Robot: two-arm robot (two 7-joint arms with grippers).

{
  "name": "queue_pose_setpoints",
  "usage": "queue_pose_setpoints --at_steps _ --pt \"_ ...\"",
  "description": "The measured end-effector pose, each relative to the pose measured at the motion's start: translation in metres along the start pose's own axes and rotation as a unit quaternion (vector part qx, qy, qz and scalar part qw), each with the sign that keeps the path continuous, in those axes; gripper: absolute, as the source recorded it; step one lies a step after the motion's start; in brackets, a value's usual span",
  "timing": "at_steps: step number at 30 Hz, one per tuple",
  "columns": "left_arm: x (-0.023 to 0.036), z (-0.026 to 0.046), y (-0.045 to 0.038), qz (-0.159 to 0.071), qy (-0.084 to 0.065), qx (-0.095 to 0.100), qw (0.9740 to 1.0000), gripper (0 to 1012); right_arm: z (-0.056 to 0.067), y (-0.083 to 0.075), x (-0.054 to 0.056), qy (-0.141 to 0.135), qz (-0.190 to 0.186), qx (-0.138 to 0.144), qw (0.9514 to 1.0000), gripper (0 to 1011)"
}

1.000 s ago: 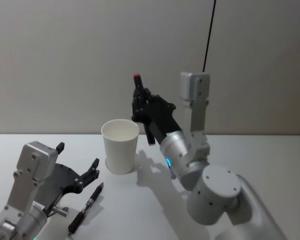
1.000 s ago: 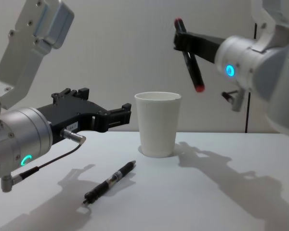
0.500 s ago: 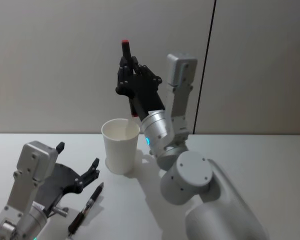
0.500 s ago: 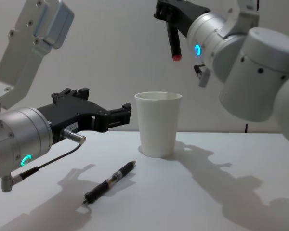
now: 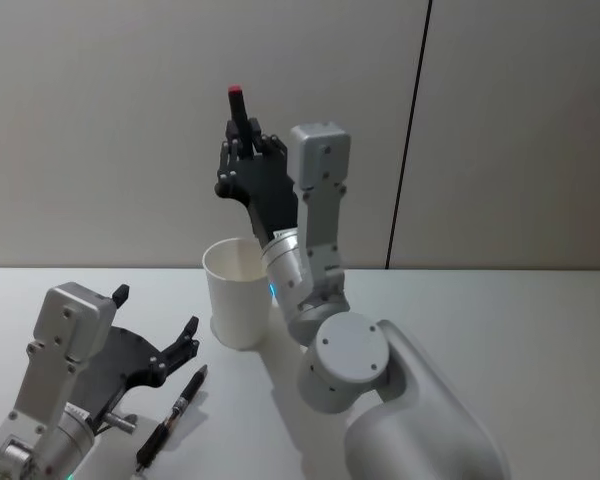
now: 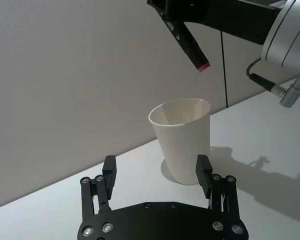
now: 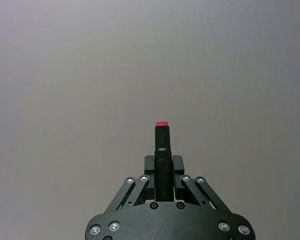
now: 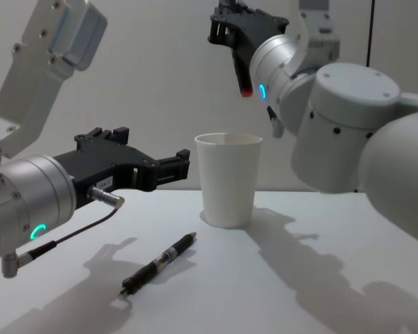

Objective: Place the pen into the pen holder.

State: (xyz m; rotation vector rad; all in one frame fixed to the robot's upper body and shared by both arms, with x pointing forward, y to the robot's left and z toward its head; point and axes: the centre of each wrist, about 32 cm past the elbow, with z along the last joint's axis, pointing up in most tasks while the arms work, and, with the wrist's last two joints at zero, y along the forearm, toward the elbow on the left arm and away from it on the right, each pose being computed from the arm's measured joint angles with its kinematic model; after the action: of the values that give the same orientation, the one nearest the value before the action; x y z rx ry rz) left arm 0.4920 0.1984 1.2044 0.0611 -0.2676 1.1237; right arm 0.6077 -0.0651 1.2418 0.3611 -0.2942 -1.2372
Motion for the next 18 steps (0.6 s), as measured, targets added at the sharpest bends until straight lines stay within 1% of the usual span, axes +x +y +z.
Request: queue_pose_setpoints --at_steps 3,10,18 --pt "0.0000 0.0000 0.0000 0.000 0.000 0.000 1.0000 1003 -0.0036 -0.0005 -0.0022 -0.012 -0.005 0.000 0.9999 205" --pt "0.0000 0.0000 0.0000 0.000 0.000 0.000 1.0000 1003 -0.0072 0.0001 -0.0035 -0.027 -0.014 0.004 0.9995 205" --pt "0.0000 0.0000 0.0000 0.000 0.000 0.000 1.0000 1003 -0.0103 0.0021 0.0039 -0.033 -0.038 0.009 0.9987 205"
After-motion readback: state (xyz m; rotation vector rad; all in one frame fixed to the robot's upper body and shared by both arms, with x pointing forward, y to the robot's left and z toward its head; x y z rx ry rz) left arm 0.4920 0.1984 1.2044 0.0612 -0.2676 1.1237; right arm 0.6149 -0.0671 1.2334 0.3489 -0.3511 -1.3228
